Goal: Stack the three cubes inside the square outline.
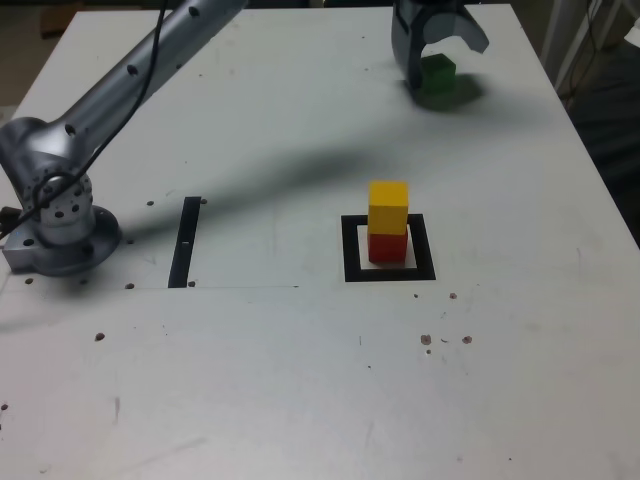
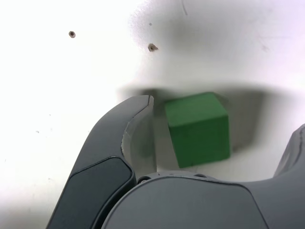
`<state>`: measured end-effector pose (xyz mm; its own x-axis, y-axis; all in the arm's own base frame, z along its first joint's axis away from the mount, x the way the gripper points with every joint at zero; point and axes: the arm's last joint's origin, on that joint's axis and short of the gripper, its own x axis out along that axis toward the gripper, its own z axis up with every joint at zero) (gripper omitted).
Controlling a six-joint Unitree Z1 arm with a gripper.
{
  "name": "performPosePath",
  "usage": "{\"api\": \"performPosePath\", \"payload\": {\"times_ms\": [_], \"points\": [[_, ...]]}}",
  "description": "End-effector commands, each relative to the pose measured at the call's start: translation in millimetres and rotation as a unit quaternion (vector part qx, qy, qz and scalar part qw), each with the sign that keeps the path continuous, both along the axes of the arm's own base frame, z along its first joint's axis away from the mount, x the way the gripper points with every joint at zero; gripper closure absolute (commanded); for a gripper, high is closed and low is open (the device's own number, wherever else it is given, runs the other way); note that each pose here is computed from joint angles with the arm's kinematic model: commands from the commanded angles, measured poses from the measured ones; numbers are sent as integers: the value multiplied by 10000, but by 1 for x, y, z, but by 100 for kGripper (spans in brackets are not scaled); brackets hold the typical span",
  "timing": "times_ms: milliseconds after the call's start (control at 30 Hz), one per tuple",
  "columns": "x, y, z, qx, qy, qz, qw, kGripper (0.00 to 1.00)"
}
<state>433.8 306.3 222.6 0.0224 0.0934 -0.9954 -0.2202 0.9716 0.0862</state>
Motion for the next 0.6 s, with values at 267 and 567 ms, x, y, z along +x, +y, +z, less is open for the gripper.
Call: {"api": "performPosePath", "payload": {"times_ms": [267, 567], "points": [[1, 3, -6, -22, 6, 106, 9999, 28], [2, 3, -2, 111, -12, 130, 9999, 64]]}}
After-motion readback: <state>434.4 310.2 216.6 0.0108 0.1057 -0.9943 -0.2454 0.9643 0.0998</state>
